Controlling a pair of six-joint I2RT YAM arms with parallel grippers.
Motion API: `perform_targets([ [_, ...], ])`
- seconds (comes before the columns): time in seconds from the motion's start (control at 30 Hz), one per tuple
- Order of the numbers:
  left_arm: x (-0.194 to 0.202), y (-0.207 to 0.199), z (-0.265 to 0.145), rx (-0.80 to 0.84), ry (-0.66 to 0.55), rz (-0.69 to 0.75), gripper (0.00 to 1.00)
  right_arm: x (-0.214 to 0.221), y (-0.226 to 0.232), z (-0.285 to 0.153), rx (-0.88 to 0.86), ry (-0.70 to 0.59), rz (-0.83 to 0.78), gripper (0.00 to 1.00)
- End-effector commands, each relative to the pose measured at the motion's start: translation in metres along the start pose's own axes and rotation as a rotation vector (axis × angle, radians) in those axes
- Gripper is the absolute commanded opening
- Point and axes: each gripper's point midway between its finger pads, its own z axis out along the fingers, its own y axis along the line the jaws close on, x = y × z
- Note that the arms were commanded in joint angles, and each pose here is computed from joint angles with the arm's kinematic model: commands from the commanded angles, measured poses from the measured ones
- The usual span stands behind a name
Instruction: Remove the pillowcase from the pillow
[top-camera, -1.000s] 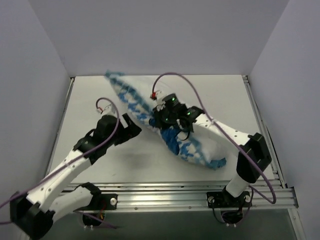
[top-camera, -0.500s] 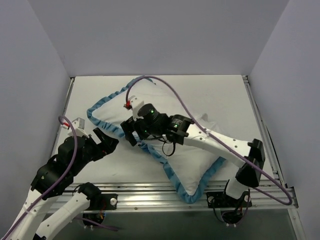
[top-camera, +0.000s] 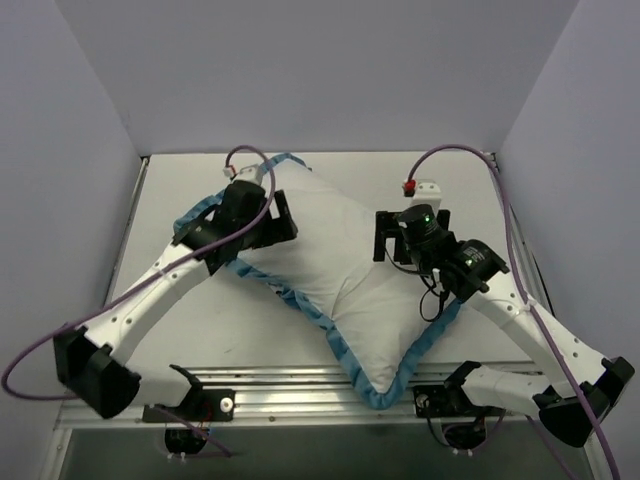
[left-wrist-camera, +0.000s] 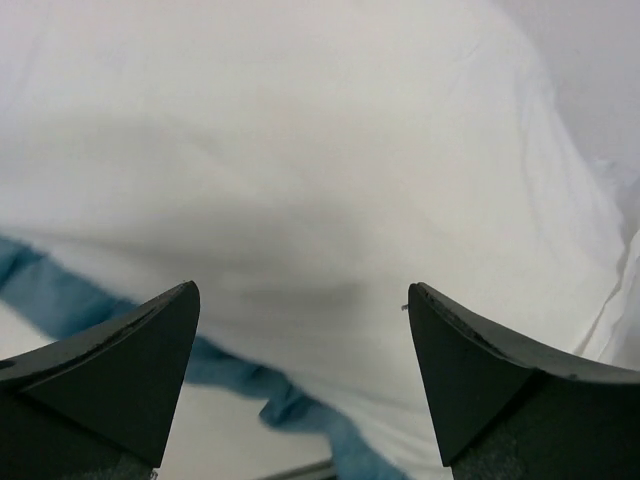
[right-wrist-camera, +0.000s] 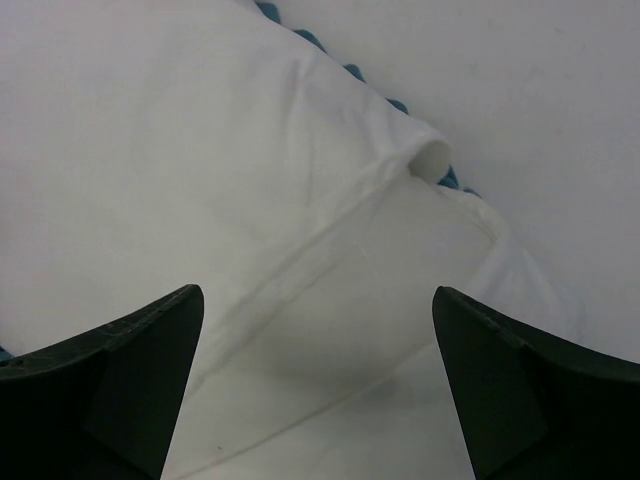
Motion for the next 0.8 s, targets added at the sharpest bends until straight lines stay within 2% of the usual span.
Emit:
perform_targets([
  [0.0,-0.048,-0.055,0.013,0.130,-0.144,0.017,0.94,0.015,-0.041,-0.008,0.125,0.018,0.074,0.95],
  [0.03,-0.038,-0.055,0.038,0.102,-0.106,0.014,0.94,0.026,-0.049,-0.004,0.149,0.044,0.077,0.95],
  [0.1,-0.031,-0.055,0.058,0.059,-0.102,-0.003,0.94,0.037,-0.054,0.002,0.144,0.080,0.092,0.96],
  [0.17,-0.013,-0.033,0.087,-0.046,-0.091,-0.083,0.94,0.052,-0.049,0.016,0.100,0.115,0.078,0.96],
  [0.2,-0.004,-0.021,0.095,-0.082,-0.090,-0.110,0.94,0.064,-0.036,0.024,0.032,0.167,0.072,0.94],
  [0.23,0.019,0.002,0.105,-0.144,-0.064,-0.154,0.94,0.063,-0.023,0.033,-0.025,0.157,0.075,0.92],
  [0.3,0.035,0.029,0.111,-0.198,-0.054,-0.206,0.94,0.088,-0.002,0.054,-0.118,0.238,0.054,0.88],
  [0.33,0.033,0.047,0.109,-0.222,-0.064,-0.261,0.94,0.084,0.027,0.059,-0.244,0.219,0.062,0.87],
  [0.37,0.052,0.071,0.110,-0.263,-0.033,-0.274,0.94,0.089,0.038,0.065,-0.276,0.220,0.054,0.86],
  [0.4,0.054,0.083,0.108,-0.277,-0.030,-0.294,0.94,0.096,0.047,0.077,-0.281,0.238,0.041,0.86],
  [0.43,0.043,0.101,0.099,-0.292,-0.061,-0.327,0.94,0.091,0.064,0.081,-0.306,0.205,0.014,0.86],
  [0.47,0.049,0.118,0.094,-0.318,-0.054,-0.334,0.94,0.089,0.073,0.087,-0.311,0.199,-0.005,0.86],
  [0.57,0.024,0.143,0.067,-0.343,-0.129,-0.333,0.94,0.075,0.106,0.108,-0.340,0.188,-0.073,0.86],
  [0.67,-0.006,0.136,0.039,-0.305,-0.194,-0.236,0.94,0.056,0.124,0.123,-0.329,0.171,-0.110,0.85],
  [0.7,-0.025,0.122,0.030,-0.264,-0.226,-0.202,0.94,0.046,0.121,0.126,-0.293,0.145,-0.113,0.86],
  [0.77,-0.036,0.097,0.017,-0.183,-0.212,-0.085,0.94,0.024,0.114,0.125,-0.233,0.107,-0.122,0.86],
])
